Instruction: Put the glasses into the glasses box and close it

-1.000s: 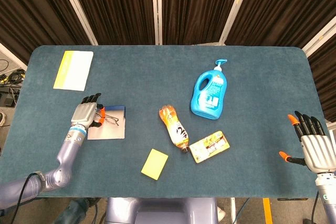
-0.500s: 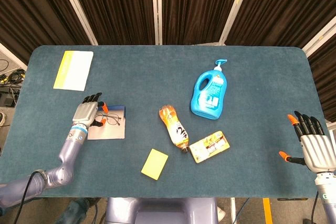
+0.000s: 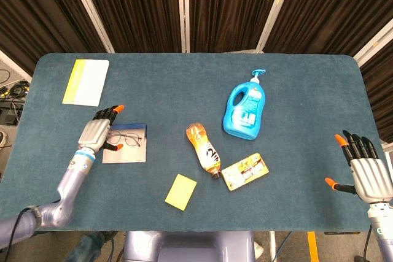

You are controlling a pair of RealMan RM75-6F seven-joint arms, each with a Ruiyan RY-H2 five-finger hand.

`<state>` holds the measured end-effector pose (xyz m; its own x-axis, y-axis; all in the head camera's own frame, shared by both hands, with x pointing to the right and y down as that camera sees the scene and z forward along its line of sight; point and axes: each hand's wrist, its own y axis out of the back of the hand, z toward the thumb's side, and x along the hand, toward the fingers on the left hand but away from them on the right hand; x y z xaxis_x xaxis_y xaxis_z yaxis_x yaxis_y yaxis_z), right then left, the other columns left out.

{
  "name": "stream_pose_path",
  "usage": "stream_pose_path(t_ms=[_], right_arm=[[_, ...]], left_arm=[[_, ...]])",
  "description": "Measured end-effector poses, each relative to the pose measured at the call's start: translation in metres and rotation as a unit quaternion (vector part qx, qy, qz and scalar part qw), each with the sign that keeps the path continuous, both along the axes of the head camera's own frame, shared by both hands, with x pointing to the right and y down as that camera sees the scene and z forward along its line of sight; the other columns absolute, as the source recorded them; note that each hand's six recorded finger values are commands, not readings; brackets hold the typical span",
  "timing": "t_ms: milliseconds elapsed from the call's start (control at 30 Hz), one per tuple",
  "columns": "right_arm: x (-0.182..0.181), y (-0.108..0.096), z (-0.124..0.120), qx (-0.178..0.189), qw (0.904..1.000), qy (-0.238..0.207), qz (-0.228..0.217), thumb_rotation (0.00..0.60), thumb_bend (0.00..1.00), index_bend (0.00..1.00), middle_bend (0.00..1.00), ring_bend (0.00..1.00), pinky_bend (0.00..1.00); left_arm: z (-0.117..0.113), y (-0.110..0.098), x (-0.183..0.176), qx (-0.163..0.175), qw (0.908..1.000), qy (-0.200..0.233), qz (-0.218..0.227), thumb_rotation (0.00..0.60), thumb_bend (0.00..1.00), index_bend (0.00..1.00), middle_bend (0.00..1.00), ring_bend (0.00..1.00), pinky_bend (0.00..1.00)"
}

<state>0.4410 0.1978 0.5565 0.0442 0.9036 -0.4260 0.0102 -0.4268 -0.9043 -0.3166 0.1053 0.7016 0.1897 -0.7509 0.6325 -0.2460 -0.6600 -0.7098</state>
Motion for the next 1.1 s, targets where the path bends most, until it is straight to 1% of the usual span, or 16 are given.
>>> stream_pose_path(t_ms=[67, 167, 233, 433, 667, 933, 1100], right_arm=[[-0.001, 0.0, -0.002, 0.002, 1.0, -0.002, -0.001, 0.6, 0.0, 0.01, 0.0, 0.0, 0.0], [-0.001, 0.001, -0.003, 0.002, 1.0, -0.005, -0.001, 0.6, 0.0, 0.01, 0.0, 0.0, 0.0], [-0.002, 0.001, -0.004, 0.003, 1.0, -0.007, -0.002, 0.6, 0.0, 0.01, 0.0, 0.0, 0.0], [-0.002, 0.001, -0.005, 0.003, 0.9999, -0.012, -0.001, 0.6, 0.0, 0.01, 0.0, 0.0, 0.0], [0.0, 0.0, -0.004, 0.002, 0.9999, -0.011, 0.001, 0.6, 0.0, 0.01, 0.0, 0.0, 0.0], [0.002, 0.0, -0.001, -0.002, 1.0, -0.009, 0.004, 0.6, 0.0, 0.01, 0.0, 0.0, 0.0], [0.003, -0.001, 0.0, -0.004, 1.0, -0.007, 0.004, 0.6, 0.0, 0.01, 0.0, 0.0, 0.0]], left_arm=[[-0.006, 0.009, -0.003, -0.001, 0.9999, 0.001, 0.015, 0.6, 0.19, 0.27, 0.0, 0.0, 0.0], [-0.009, 0.025, -0.008, -0.008, 0.9993, -0.002, 0.037, 0.6, 0.19, 0.34, 0.0, 0.0, 0.0], [-0.009, 0.038, -0.013, -0.011, 0.9987, -0.007, 0.049, 0.6, 0.19, 0.35, 0.0, 0.0, 0.0], [0.007, 0.053, -0.015, -0.013, 0.9984, -0.014, 0.052, 0.6, 0.19, 0.4, 0.0, 0.0, 0.0], [0.022, 0.061, -0.005, -0.004, 0.9982, -0.017, 0.057, 0.6, 0.19, 0.42, 0.0, 0.0, 0.0], [0.035, 0.057, -0.003, 0.003, 0.9977, -0.034, 0.058, 0.6, 0.21, 0.43, 0.0, 0.0, 0.0], [0.038, 0.058, -0.002, -0.004, 0.9981, -0.028, 0.056, 0.6, 0.21, 0.43, 0.0, 0.0, 0.0]])
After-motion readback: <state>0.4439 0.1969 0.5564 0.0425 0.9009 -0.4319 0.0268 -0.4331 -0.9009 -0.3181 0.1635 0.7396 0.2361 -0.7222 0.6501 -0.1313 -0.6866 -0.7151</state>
